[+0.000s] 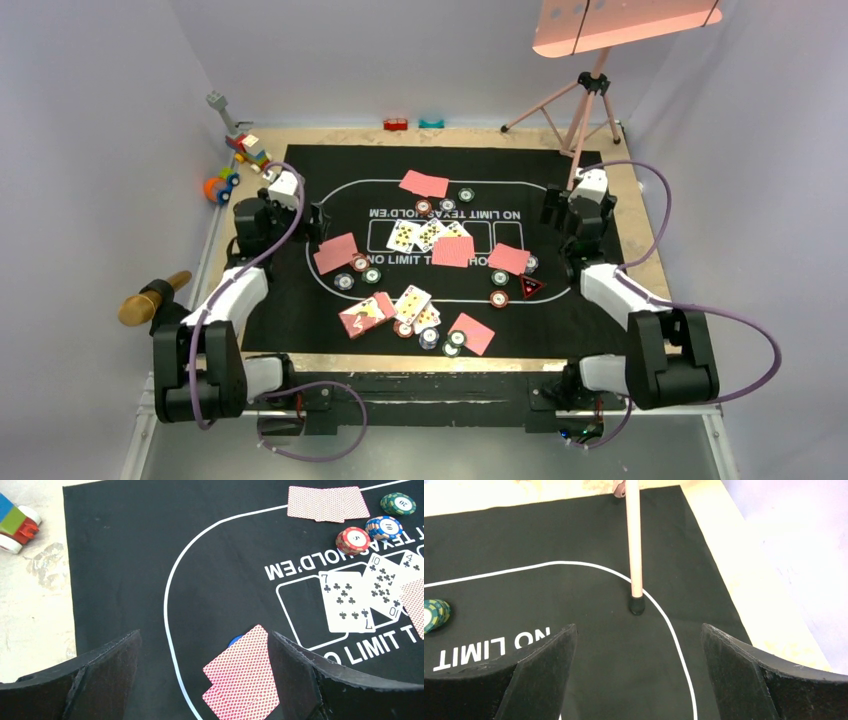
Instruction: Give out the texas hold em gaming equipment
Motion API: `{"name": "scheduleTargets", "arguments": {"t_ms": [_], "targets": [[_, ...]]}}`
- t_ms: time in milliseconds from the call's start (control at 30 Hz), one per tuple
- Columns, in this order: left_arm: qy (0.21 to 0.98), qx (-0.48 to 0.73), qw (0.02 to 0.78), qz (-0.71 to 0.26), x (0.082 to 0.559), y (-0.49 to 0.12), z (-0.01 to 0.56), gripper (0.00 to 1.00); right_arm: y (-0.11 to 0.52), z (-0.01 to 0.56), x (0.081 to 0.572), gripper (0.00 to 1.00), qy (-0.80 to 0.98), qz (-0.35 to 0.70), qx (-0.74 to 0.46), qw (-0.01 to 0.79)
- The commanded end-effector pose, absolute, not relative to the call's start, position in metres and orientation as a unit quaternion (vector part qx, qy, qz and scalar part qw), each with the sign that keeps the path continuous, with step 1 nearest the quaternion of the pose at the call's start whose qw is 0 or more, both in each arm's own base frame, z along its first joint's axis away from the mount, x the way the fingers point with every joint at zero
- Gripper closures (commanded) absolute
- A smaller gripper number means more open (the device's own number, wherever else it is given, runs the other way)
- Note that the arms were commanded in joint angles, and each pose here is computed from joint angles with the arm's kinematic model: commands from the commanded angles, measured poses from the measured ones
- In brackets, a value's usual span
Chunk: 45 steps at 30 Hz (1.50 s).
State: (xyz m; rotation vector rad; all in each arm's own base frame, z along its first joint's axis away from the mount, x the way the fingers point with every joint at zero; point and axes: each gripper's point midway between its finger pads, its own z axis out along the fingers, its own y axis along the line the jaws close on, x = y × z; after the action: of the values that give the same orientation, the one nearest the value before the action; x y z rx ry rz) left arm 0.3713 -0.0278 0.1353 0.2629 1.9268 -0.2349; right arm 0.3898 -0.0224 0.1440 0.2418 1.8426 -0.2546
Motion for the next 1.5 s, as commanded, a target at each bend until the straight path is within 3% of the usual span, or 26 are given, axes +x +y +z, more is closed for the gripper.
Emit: {"name": "scheduleTargets", "arguments": {"t_ms": [0,467,667,1467], "targets": [[0.776,0.092,0.617,-0.091,0.387,-0.022,0.151,0.0,-0.033,0.183,0.395,0.03,0.715,-0.118,0.117,0.679],[0.719,0.097,0.684,-0.068,0.367,-0.021,0.134,0.01,-0.042,0.173,0.373,0.02,0.653,-0.091,0.151,0.737],[0.729,0.114,0.669,-0.085,0.373,-0.027,0.122,0.02,-0.029,0.166,0.38,0.02,0.659,-0.077,0.106,0.741],[0.732,0.118,0.666,-0.08,0.375,-0.027,0.121,0.0,-0.038,0.163,0.384,0.02,0.668,-0.076,0.111,0.732]]}}
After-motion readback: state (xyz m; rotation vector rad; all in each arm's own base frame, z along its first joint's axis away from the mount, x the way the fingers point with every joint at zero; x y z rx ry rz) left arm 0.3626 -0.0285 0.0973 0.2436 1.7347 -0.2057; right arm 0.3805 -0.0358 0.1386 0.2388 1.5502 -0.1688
